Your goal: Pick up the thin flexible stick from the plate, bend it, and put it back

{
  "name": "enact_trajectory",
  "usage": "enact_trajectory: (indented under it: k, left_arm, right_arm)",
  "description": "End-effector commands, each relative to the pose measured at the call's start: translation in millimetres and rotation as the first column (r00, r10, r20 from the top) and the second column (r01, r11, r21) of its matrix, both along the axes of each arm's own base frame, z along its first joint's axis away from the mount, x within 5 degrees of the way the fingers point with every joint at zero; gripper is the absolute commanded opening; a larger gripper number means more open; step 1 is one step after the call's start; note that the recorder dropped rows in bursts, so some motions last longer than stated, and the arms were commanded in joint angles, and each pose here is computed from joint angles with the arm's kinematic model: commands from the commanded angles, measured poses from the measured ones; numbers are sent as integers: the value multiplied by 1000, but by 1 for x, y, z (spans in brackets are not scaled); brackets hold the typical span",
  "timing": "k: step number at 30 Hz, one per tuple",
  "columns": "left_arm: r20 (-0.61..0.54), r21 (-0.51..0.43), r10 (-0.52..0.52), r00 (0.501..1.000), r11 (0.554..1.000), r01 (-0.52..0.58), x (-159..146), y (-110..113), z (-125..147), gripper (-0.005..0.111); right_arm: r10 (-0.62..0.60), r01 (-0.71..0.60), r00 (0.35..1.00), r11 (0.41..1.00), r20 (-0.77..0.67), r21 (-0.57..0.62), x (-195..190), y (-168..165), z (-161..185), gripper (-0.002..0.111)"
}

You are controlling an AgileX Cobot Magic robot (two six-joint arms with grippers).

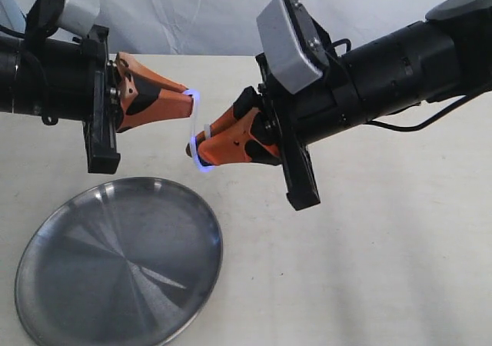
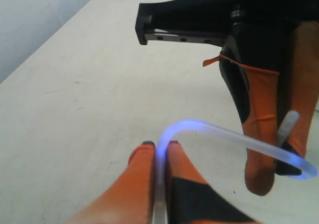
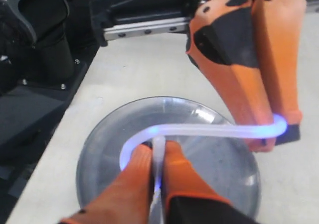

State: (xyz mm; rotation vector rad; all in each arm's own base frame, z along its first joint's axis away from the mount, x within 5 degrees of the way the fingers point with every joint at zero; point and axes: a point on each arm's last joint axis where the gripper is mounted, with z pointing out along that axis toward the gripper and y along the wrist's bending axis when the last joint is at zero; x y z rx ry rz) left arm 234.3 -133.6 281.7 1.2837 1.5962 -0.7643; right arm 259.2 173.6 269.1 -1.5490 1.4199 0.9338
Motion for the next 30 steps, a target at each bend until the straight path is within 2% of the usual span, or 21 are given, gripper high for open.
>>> enact_trajectory:
  k: [1, 19, 30]
  left_arm:
    - [-20, -3, 5, 1000, 1000, -5, 1, -1, -1, 0]
    - [-84, -5, 5, 996, 1000, -5, -2, -2, -2, 0]
    - [-133, -25, 3, 991, 1000, -7, -2, -3, -3, 0]
  right_arm:
    - [44, -46, 997, 998, 56, 42, -3, 2, 4, -1]
    - [44, -46, 998, 997, 49, 58, -4, 3, 6, -1]
    - [92, -95, 993, 995, 79, 27, -11, 0, 10, -1]
